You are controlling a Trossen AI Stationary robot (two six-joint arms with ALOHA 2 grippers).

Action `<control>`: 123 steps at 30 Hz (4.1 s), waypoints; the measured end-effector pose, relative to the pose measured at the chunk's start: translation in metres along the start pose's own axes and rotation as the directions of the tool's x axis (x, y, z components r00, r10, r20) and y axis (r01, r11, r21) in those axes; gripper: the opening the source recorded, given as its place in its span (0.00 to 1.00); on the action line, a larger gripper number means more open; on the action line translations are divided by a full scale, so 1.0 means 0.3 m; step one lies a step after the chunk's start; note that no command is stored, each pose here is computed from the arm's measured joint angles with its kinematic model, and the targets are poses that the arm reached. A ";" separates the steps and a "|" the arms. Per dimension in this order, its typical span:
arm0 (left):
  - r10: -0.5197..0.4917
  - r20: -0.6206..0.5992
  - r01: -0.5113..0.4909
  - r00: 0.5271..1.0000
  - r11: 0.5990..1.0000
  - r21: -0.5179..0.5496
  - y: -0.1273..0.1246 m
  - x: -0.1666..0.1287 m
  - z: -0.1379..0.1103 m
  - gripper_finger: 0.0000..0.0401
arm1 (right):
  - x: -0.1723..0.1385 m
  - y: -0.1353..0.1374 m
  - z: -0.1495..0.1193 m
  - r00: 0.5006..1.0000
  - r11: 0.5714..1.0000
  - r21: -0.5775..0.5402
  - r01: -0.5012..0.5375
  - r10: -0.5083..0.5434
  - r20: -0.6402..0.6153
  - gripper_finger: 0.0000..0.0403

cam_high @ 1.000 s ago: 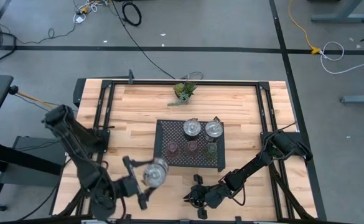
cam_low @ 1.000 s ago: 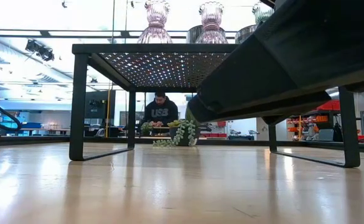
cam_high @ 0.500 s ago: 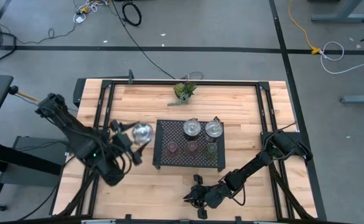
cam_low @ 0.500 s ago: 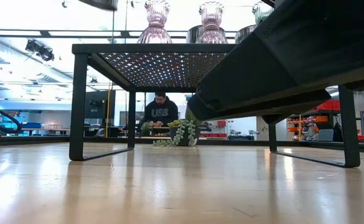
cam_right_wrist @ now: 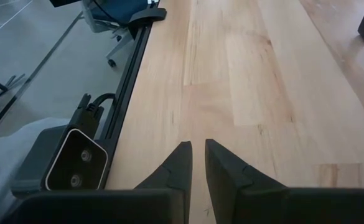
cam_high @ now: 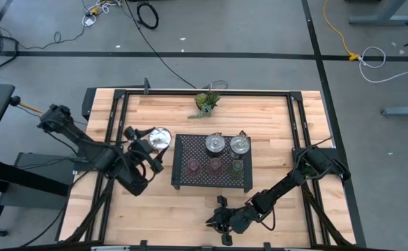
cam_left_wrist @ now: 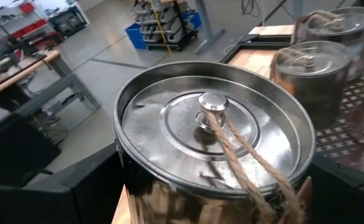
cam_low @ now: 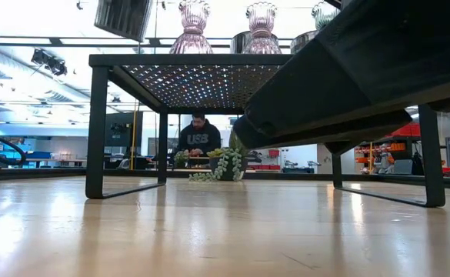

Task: Pick & Place candle stick holders
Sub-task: Put the silver scented candle on the shelf aligned with the other silver scented candles

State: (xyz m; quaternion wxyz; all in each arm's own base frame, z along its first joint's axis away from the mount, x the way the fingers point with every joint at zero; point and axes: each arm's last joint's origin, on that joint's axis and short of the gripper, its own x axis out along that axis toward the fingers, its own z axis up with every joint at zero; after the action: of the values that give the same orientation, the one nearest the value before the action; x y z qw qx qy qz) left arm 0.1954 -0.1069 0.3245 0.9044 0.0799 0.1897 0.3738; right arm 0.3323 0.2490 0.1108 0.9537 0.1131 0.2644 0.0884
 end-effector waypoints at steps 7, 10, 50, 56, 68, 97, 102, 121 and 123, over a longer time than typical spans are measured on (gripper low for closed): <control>-0.012 -0.030 0.012 0.999 1.000 -0.001 -0.022 0.060 -0.035 0.91 | 0.000 0.000 0.000 1.000 1.000 -0.011 0.000 0.000 0.001 0.12; -0.031 -0.039 0.032 0.999 0.999 0.014 -0.039 0.103 -0.030 0.91 | 0.000 0.001 0.002 1.000 1.000 -0.010 -0.002 0.002 0.005 0.12; -0.395 -0.048 0.392 0.917 0.918 -0.061 0.005 0.390 0.040 0.91 | -0.006 0.014 -0.010 1.000 1.000 -0.001 -0.023 0.023 -0.018 0.12; -0.403 -0.013 0.401 0.915 0.911 -0.095 0.002 0.431 -0.049 0.91 | -0.006 0.014 -0.010 1.000 1.000 -0.001 -0.023 0.023 -0.018 0.12; -0.505 0.008 0.503 0.863 0.857 -0.116 -0.004 0.436 -0.057 0.91 | -0.006 0.015 -0.008 1.000 1.000 -0.007 -0.025 0.025 -0.013 0.12; -0.548 -0.003 0.538 0.836 0.821 -0.193 -0.014 0.430 -0.061 0.91 | -0.006 0.015 -0.008 1.000 1.000 -0.006 -0.025 0.025 -0.012 0.12; -0.543 -0.008 0.528 0.839 0.819 -0.224 -0.014 0.430 -0.063 0.91 | -0.006 0.015 -0.008 1.000 1.000 -0.006 -0.026 0.026 -0.012 0.12; -0.540 -0.009 0.526 0.842 0.824 -0.212 -0.017 0.426 -0.063 0.96 | -0.006 0.015 -0.008 1.000 1.000 -0.006 -0.026 0.026 -0.012 0.12; -0.540 -0.009 0.526 0.842 0.824 -0.212 -0.017 0.426 -0.063 0.93 | -0.006 0.015 -0.008 1.000 1.000 -0.006 -0.025 0.025 -0.012 0.12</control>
State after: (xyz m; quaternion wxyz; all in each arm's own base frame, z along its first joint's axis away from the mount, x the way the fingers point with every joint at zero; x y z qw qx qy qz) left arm 0.2740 -0.0202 0.2693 0.9690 -0.0810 0.1966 0.1260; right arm 0.3291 0.2534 0.1108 0.9512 0.1128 0.2684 0.1021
